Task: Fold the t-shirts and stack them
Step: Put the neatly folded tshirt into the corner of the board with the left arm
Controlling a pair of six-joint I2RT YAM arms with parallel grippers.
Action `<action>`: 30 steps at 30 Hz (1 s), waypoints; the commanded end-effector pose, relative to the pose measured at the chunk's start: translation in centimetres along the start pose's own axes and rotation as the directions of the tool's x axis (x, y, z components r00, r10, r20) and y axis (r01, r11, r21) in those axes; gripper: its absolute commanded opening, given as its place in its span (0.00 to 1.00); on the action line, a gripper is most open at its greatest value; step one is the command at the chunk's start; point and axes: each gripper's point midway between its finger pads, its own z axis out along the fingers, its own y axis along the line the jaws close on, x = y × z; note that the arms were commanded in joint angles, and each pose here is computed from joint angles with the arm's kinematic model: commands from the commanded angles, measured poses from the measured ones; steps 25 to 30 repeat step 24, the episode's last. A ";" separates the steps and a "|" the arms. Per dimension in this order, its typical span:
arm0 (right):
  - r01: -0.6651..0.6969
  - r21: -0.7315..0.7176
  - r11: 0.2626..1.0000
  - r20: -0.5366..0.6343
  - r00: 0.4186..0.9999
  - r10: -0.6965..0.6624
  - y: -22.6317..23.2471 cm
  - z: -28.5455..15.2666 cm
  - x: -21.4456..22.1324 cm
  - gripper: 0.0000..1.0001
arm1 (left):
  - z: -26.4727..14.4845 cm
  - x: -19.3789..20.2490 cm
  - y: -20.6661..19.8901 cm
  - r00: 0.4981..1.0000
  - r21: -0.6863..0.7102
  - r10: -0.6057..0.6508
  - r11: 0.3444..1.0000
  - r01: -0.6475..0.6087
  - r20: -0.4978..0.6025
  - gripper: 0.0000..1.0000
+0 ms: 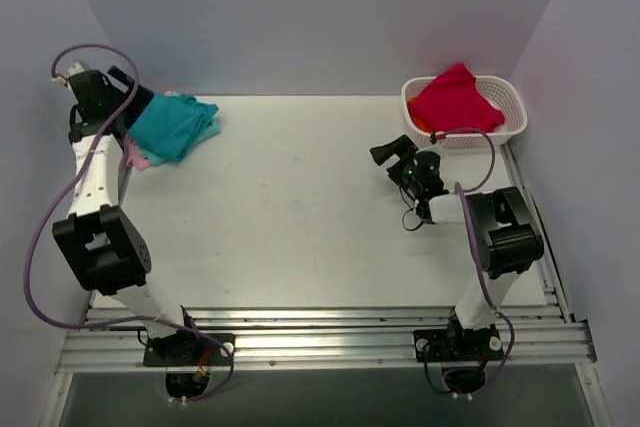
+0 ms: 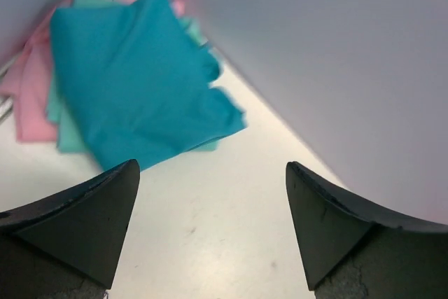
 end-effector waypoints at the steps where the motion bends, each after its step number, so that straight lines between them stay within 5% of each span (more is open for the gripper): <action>1: 0.123 -0.040 0.992 0.058 0.991 -0.121 5.2 -0.6 -2.1 0.97 | -6.5 -5.8 -6.6 0.965 0.197 0.022 0.977 -0.076 0.259 0.94; 6: 0.248 -0.098 0.964 0.081 0.967 -0.241 11.5 -2.2 -1.2 1.00 | -13.5 -6.2 -9.4 0.932 0.292 -0.001 0.950 -0.112 0.362 0.94; 11: 0.395 -0.255 0.883 0.101 0.919 -0.382 20.2 -6.1 1.9 1.00 | -17.2 1.7 -9.3 0.943 0.343 0.078 0.919 -0.193 0.322 0.94; 14: 0.522 -0.363 0.771 0.116 0.847 -0.519 25.6 -9.7 4.9 1.00 | -18.5 5.1 -8.1 0.947 0.414 0.089 0.884 -0.218 0.309 0.94; 17: 0.561 -0.420 0.713 0.142 0.817 -0.559 28.3 -12.0 6.2 1.00 | -20.2 6.2 -7.6 0.937 0.437 0.113 0.862 -0.257 0.330 0.94; 22: 0.601 -0.433 0.672 0.160 0.785 -0.598 29.3 -13.2 7.2 1.00 | -20.5 7.3 -6.0 0.920 0.334 0.231 0.881 -0.337 0.317 0.94; 30: 0.628 -0.408 0.663 0.174 0.766 -0.619 29.4 -13.6 7.8 1.00 | -20.6 7.1 -5.9 0.909 0.322 0.241 0.878 -0.354 0.341 0.94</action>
